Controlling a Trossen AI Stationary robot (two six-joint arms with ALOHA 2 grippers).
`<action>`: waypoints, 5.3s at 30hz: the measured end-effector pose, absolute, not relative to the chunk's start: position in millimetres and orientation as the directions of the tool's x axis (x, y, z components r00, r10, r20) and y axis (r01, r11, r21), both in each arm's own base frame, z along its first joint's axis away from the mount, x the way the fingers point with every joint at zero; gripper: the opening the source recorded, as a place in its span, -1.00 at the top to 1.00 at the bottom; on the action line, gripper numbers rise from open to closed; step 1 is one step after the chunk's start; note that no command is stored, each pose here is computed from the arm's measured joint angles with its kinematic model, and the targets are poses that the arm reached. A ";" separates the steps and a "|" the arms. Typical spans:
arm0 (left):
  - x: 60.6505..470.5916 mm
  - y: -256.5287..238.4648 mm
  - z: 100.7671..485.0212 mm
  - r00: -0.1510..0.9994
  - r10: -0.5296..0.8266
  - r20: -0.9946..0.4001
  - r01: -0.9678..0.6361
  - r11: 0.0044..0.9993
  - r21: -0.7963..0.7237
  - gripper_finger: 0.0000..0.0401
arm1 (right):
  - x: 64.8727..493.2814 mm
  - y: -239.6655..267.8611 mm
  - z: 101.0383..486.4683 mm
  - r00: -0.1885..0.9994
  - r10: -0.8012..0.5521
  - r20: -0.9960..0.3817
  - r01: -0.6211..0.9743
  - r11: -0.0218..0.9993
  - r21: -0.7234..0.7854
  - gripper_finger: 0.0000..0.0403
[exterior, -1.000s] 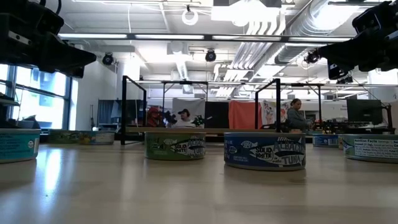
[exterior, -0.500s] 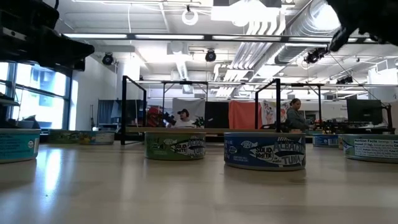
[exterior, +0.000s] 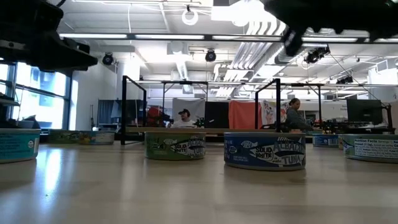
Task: Stack canned seafood by type on shelf
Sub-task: Put the light green tuna can on the shelf
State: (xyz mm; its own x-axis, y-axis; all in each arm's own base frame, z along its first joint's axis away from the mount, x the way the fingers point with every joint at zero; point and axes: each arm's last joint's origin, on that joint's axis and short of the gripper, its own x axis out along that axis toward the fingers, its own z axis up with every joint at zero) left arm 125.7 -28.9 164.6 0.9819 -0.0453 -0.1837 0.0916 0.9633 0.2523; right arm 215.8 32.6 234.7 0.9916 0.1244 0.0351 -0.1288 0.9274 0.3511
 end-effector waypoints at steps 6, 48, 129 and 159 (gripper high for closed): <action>145.2 -48.0 175.6 0.975 0.015 -0.221 0.049 0.959 0.280 1.00 | 267.6 40.9 256.3 0.989 0.134 -0.055 -0.114 0.954 0.278 0.99; 221.4 -54.0 154.8 0.912 0.179 -0.369 -0.132 0.980 0.150 1.00 | 390.6 119.7 114.9 0.743 -0.145 -0.653 -0.165 0.906 -0.389 0.64; 188.5 -87.1 147.5 0.848 0.289 -0.445 -0.109 0.915 0.388 1.00 | 376.6 31.0 169.9 0.662 -0.006 -0.750 -0.237 0.947 -0.217 0.42; 192.7 -85.4 151.8 0.865 0.288 -0.410 -0.165 0.937 0.309 1.00 | 364.5 37.1 111.9 0.583 -0.277 -0.764 0.036 0.948 -0.316 0.75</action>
